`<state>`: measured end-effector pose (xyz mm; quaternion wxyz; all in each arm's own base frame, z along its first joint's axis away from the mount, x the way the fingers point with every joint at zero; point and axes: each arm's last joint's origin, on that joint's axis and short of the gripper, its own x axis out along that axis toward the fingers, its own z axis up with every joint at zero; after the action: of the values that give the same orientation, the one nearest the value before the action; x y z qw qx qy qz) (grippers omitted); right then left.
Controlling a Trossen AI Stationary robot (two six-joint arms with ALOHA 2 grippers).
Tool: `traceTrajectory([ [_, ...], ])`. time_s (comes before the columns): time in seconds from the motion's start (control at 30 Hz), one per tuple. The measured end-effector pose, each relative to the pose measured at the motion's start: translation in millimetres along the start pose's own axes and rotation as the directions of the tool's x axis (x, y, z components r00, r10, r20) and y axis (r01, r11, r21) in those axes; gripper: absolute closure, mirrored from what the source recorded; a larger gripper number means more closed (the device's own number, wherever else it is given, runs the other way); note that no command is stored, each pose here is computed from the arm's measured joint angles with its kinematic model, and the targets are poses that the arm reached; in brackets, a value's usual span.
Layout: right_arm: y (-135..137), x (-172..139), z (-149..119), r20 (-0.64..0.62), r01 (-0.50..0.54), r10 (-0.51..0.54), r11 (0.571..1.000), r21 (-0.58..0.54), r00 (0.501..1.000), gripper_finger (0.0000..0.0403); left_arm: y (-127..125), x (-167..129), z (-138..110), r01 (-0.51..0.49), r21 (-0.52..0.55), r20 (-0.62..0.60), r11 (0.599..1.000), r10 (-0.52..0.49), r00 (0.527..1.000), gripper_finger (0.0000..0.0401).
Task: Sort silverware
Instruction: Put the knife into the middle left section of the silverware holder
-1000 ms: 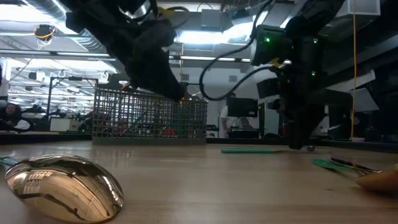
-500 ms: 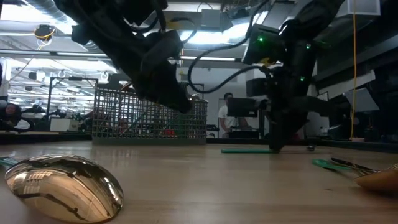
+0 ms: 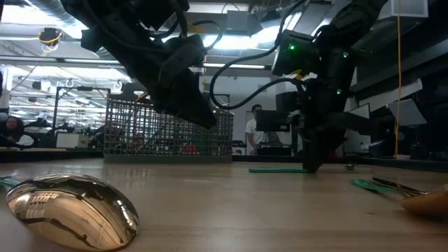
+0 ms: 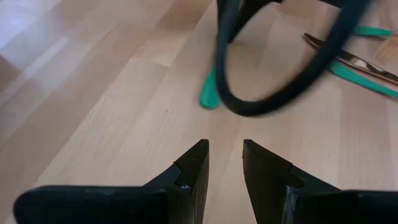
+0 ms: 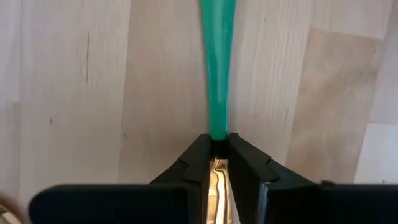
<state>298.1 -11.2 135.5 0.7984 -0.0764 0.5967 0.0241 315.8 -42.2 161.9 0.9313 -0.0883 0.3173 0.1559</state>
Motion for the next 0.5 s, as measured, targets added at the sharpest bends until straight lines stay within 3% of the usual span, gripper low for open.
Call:
traceTrajectory([
  [0.2,0.5,0.2,0.2,0.006,-0.034,0.034,0.999,0.003,0.999,0.0360,-12.7,-4.4,-5.1,0.123,0.041,-0.044,0.992,-0.121,0.992,0.0313],
  [0.5,0.6,0.9,0.7,0.013,-0.025,0.025,1.000,0.004,1.000,0.0337,-29.1,-11.8,-12.6,0.177,0.110,-0.057,0.978,-0.171,0.984,0.0313],
])
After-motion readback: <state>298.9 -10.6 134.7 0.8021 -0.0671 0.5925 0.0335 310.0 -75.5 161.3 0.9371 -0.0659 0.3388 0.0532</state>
